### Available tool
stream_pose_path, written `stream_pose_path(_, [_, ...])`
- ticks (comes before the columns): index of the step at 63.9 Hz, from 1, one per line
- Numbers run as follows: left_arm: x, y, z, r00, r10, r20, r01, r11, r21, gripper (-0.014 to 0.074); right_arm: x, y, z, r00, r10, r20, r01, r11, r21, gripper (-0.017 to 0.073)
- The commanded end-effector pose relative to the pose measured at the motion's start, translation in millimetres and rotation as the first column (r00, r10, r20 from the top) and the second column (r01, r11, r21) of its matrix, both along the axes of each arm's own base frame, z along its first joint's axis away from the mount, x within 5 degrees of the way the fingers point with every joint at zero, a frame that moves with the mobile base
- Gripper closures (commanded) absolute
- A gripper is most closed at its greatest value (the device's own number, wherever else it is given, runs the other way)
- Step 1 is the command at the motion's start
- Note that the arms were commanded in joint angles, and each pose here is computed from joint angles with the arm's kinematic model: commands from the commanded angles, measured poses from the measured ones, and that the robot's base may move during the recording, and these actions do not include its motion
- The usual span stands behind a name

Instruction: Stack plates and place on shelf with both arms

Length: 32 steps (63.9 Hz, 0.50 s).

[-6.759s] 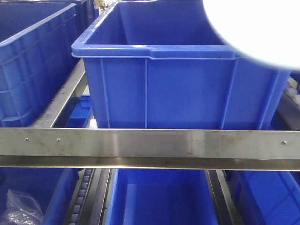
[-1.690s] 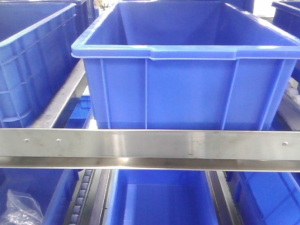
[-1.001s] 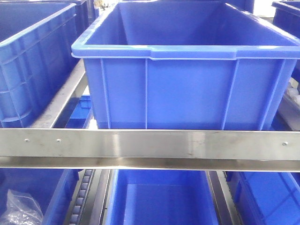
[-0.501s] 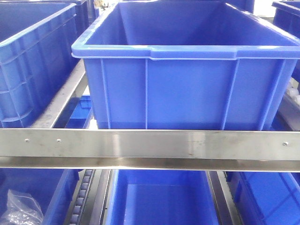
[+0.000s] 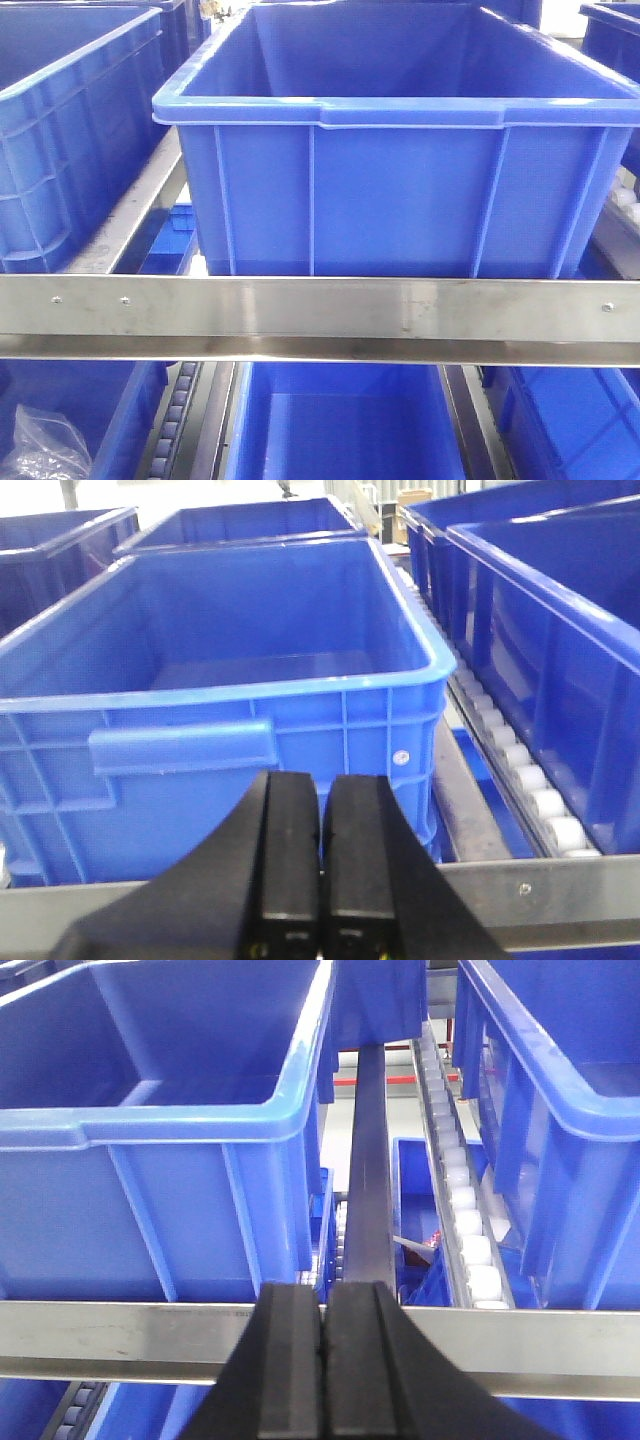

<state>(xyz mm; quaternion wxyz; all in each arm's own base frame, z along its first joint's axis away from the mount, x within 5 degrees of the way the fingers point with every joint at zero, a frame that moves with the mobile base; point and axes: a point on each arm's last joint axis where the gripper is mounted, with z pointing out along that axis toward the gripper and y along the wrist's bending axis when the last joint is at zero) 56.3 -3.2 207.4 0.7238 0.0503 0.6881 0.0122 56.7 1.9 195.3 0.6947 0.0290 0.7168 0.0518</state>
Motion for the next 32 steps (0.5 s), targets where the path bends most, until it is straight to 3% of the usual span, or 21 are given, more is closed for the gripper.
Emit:
stream_pose_path(1, [-2.5, 0.1, 6.8, 0.996, -0.003, 0.093, 0.004, 1.0, -0.006, 0.0511, -1.5, -0.5, 7.9, 0.995, -0.007, 0.099, 0.008, 1.0, -0.012, 0.0502])
stream_pose_path(32, [-2.6, 0.1, 7.4, 0.995, -0.003, 0.1, 0.004, 1.0, -0.006, 0.0511, -1.5, -0.5, 7.9, 0.995, -0.007, 0.099, 0.008, 1.0, -0.012, 0.0502])
